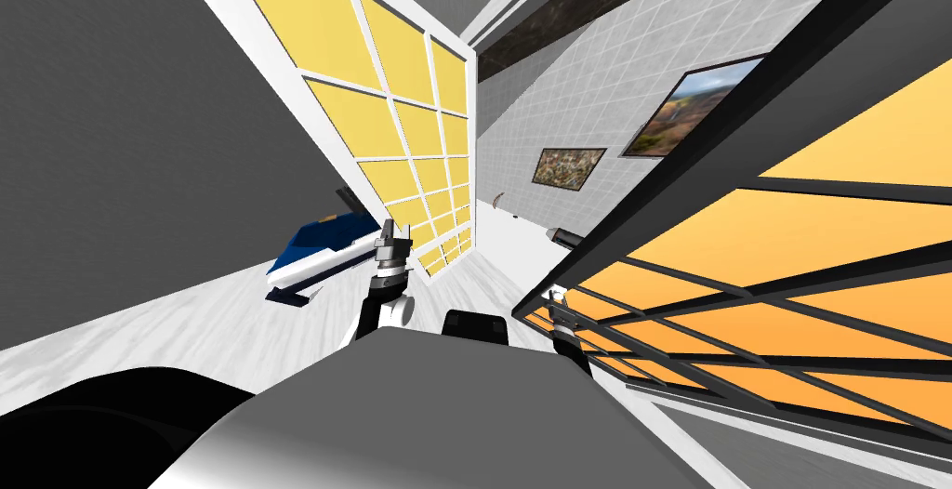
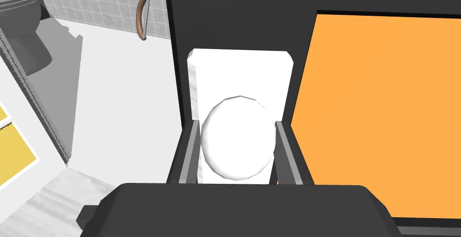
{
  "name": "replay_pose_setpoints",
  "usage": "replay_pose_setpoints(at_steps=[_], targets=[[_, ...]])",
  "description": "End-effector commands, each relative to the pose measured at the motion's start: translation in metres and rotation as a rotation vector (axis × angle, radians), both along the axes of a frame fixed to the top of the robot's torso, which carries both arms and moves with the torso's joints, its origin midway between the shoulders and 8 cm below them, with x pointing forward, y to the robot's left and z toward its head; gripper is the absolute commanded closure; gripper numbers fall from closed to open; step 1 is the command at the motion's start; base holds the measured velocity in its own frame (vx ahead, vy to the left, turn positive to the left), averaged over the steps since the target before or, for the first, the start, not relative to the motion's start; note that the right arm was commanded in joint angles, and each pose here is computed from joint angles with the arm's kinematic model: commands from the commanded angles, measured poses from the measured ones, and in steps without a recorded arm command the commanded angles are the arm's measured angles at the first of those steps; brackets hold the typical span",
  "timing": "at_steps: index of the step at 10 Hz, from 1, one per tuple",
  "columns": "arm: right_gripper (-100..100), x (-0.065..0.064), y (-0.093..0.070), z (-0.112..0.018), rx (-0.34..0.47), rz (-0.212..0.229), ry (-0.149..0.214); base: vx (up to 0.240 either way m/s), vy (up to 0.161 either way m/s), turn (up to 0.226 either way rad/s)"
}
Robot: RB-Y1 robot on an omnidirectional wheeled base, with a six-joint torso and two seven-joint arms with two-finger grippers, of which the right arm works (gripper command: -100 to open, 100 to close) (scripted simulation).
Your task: Pull the door open
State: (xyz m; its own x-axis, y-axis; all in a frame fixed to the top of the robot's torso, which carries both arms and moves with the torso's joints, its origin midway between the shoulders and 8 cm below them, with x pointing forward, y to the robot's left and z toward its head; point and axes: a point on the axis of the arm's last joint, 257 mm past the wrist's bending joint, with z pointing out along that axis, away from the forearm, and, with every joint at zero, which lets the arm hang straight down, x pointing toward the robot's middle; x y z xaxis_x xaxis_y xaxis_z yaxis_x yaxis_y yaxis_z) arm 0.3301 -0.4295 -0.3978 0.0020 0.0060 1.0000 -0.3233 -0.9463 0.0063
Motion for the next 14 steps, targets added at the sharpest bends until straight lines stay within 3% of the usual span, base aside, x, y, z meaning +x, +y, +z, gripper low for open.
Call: replay_pose_setpoints(at_steps=[1,5,6,14], targets=[[100,-0.007,0.006,-0.002,0.003,0.033,0.003,-0.284,0.000,0.160],[100,-0.018,0.015,0.000,0.006,0.109,-0.002,-0.260,-0.015,0.135],[100,-0.018,0.013,-0.004,0.005,0.096,0.009,-0.123,0.008,0.017],[100,-0.042,0.022,-0.001,0.006,0.213,-0.001,-0.220,-0.027,0.121]])
